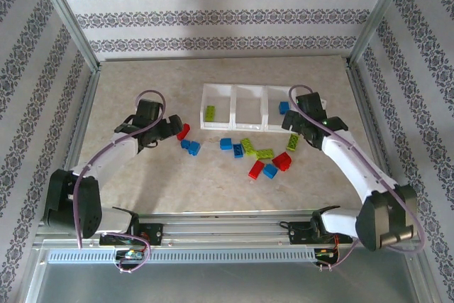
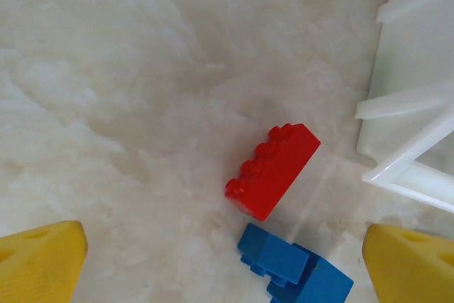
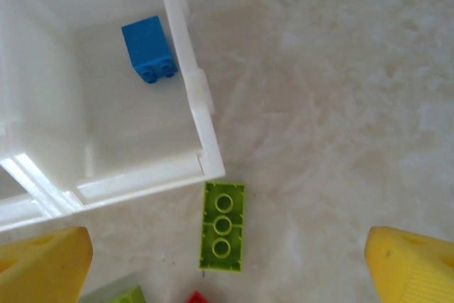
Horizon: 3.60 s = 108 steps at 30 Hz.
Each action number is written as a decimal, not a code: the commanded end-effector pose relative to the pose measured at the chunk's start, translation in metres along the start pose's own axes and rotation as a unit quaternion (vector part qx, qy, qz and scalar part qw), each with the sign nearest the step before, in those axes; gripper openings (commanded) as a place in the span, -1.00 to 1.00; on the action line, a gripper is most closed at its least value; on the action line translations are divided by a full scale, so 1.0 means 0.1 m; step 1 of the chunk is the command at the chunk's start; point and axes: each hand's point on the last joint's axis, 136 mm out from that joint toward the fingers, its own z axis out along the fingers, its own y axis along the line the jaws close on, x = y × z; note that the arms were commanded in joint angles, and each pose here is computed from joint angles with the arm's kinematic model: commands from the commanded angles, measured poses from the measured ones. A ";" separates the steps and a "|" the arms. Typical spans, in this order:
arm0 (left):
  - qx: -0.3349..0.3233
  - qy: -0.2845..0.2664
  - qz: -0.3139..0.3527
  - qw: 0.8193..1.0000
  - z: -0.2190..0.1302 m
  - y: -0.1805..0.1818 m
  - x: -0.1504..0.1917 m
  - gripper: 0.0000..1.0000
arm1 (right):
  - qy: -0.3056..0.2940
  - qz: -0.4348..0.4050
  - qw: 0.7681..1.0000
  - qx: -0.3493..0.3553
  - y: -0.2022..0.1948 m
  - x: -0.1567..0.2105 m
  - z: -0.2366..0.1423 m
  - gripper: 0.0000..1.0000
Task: Sort the legos into containers by color
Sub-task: Pick up the lego from the center of the table, then place the lego in the container.
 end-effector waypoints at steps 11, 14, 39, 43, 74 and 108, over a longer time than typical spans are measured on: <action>-0.044 0.090 0.105 0.989 0.44 -0.11 0.05 0.73 | 0.008 0.057 0.998 0.022 -0.32 0.33 -0.14 0.97; -0.048 0.105 0.120 0.986 0.55 -0.16 0.08 0.64 | 0.004 0.061 0.998 0.024 -0.33 0.31 -0.15 0.97; -0.074 0.133 0.133 0.979 0.91 -0.14 0.24 -0.42 | -0.014 0.076 0.997 0.024 -0.38 0.27 -0.20 0.97; -0.068 0.114 0.131 0.982 0.79 -0.19 0.14 -0.50 | -0.013 0.077 0.997 0.026 -0.40 0.29 -0.19 0.97; 0.065 -0.012 0.309 0.949 0.56 -2.85 0.08 -0.54 | -0.005 0.120 0.992 0.042 -0.53 0.44 -0.10 0.96; 0.122 -0.031 0.274 0.954 0.21 -3.15 0.00 0.21 | 0.015 0.109 0.994 0.028 -0.47 0.52 0.08 0.77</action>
